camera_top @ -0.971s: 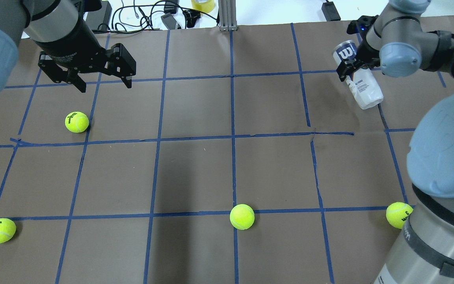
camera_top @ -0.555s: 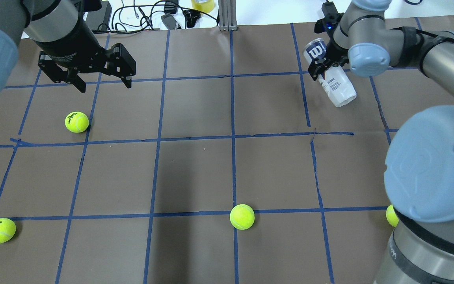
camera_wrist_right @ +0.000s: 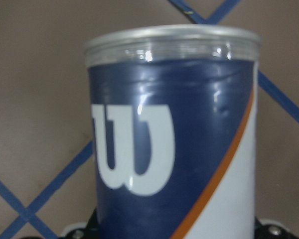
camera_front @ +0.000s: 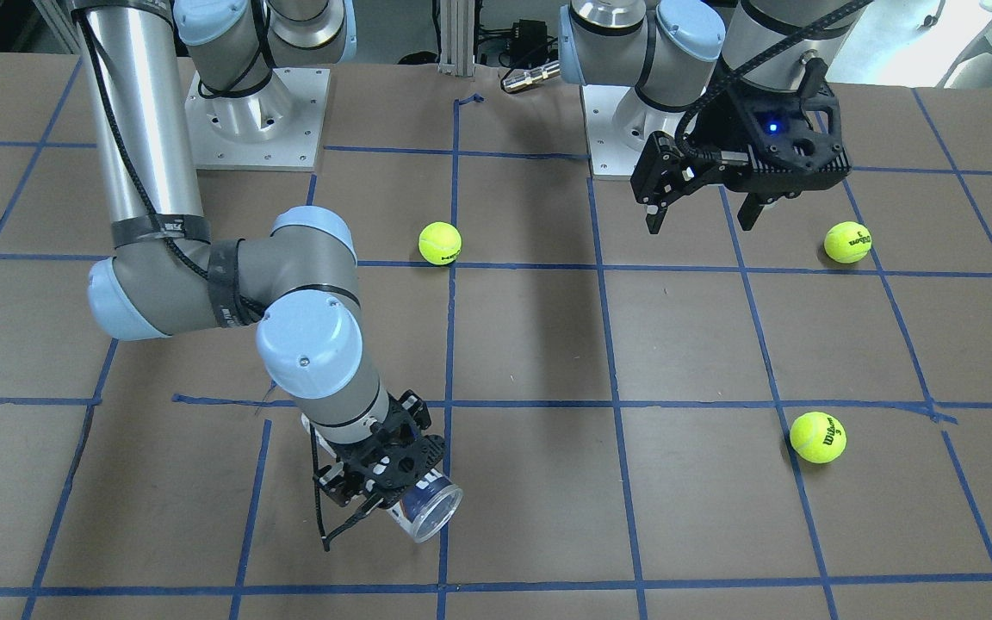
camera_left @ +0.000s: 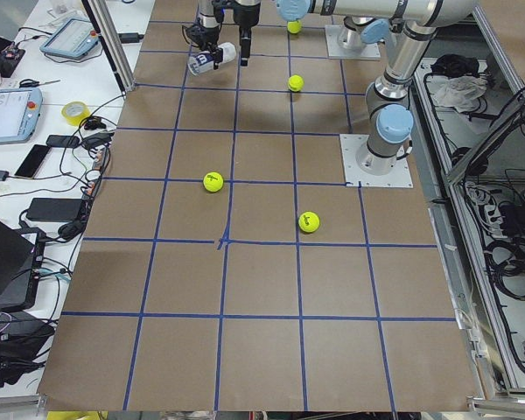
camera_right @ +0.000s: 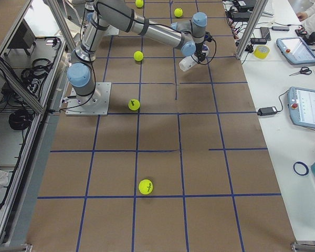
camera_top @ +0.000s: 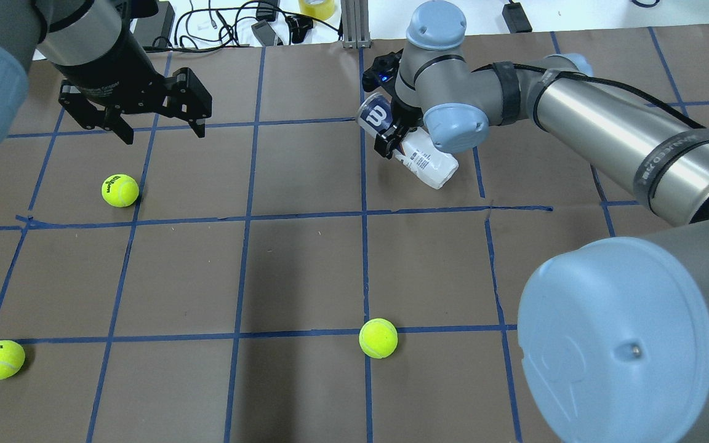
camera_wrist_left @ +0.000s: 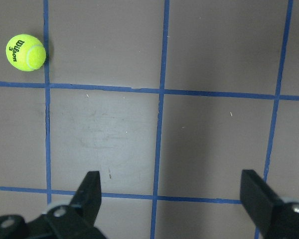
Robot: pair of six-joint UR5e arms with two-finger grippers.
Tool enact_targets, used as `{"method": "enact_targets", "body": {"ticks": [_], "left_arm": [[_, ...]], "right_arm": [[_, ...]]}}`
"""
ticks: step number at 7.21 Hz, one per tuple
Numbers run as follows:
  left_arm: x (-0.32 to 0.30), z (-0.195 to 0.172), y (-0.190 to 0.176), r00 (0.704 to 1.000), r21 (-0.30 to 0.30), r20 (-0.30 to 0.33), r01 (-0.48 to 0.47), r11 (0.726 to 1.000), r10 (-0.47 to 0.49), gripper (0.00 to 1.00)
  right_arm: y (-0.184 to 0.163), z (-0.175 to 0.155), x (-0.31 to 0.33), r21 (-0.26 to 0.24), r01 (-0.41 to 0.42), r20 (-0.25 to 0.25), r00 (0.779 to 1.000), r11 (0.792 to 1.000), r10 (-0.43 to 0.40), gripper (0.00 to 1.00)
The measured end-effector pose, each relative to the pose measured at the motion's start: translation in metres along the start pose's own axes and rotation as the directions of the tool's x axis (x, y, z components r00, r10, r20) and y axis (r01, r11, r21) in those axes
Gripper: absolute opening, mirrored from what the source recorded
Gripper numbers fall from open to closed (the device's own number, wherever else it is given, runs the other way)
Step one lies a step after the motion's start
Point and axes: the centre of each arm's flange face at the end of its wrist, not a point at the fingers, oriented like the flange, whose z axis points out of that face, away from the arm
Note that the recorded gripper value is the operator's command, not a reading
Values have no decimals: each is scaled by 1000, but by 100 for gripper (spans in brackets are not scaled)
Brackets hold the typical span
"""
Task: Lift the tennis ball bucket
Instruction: 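Carry the can with the right gripper toward the table center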
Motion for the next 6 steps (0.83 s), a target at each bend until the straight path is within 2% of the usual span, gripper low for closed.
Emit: {"method": "enact_targets", "body": {"ticks": [1, 2, 3, 5, 6], "left_arm": [[0, 0, 0, 1000, 0, 1, 0, 1000, 0, 100], [0, 0, 0, 1000, 0, 2, 1, 1000, -1, 100], [0, 0, 0, 1000, 0, 3, 1, 1000, -1, 100], [-1, 0, 0, 1000, 0, 3, 1, 1000, -1, 100], [-1, 0, 0, 1000, 0, 4, 2, 1000, -2, 100]], "right_arm": [[-9, 7, -33, -6, 102, 16, 995, 995, -102, 79], [-22, 11, -73, -11, 190, 5, 982, 982, -190, 79], [-33, 12, -106, -15, 268, -34, 963, 963, -268, 79], [-42, 14, -132, -10, 386, -101, 917, 922, -385, 79], [-43, 16, -138, -6, 433, -112, 896, 901, -431, 87]]}}
